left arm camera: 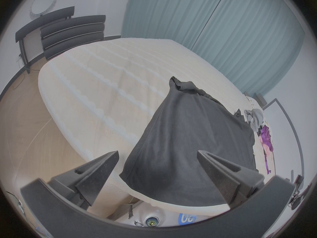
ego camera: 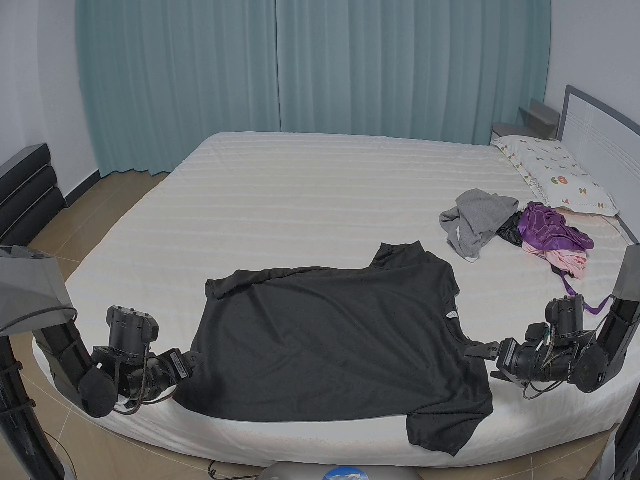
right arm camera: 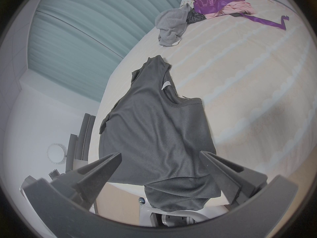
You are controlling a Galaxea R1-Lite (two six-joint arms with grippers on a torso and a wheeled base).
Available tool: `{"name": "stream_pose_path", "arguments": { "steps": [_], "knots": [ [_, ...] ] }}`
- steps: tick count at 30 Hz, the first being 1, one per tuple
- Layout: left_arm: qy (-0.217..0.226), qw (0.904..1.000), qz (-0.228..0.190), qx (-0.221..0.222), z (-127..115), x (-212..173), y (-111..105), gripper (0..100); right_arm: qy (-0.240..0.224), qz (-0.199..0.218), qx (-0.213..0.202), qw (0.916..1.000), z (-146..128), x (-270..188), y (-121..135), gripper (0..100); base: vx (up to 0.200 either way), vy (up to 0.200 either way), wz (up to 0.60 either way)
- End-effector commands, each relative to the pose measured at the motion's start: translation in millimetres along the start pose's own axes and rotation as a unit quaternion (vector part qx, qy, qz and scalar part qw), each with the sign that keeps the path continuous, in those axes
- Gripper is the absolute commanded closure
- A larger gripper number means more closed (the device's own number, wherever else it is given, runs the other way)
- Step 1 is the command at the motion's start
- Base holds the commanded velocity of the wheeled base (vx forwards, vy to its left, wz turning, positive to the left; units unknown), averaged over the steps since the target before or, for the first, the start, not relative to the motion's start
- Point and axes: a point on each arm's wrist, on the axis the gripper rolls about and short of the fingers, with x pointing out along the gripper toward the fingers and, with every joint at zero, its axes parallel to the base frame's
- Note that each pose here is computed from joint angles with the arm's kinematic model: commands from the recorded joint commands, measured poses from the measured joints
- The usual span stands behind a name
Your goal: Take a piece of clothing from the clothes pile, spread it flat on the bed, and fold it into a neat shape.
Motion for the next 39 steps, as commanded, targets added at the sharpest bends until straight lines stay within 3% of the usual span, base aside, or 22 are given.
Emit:
{"name": "stream_pose_path", "arguments": {
  "steps": [1, 6, 15, 30, 34, 39],
  "knots": [
    [-0.009, 0.9999, -0.006, -0.007, 4.6, -0.7, -1.7, 0, -0.002, -0.001, 0.009, 1.0000, 0.9, -0.5, -1.8, 0, 0.000, 0.000, 0.00],
    [-0.015, 0.9989, -0.014, -0.043, 9.9, 1.1, -5.7, 0, 0.000, 0.000, 0.014, 0.9999, 0.7, 0.0, -1.6, 0, 0.000, 0.000, 0.00],
    [-0.013, 0.9989, -0.012, -0.044, 9.7, 2.9, -5.3, 0, 0.001, 0.002, 0.015, 0.9999, 0.8, -0.5, -1.7, 0, 0.000, 0.200, 0.00],
    [-0.013, 0.9988, -0.014, -0.046, 9.9, 4.9, -6.2, 0, 0.002, 0.000, 0.016, 0.9999, -0.1, -0.5, -2.3, 0, 0.000, 0.000, 0.00],
    [-0.020, 0.9962, -0.019, -0.083, 15.6, 10.4, -10.3, 0, 0.003, 0.000, 0.017, 0.9999, -0.5, -0.7, -2.5, 0, 0.000, 0.000, 0.00],
    [-0.019, 0.9957, -0.015, -0.089, 15.3, 14.8, -9.0, 0, 0.003, 0.000, 0.017, 0.9999, -0.5, -0.7, -2.5, 0, 0.120, 0.000, 0.00]
  ]
}}
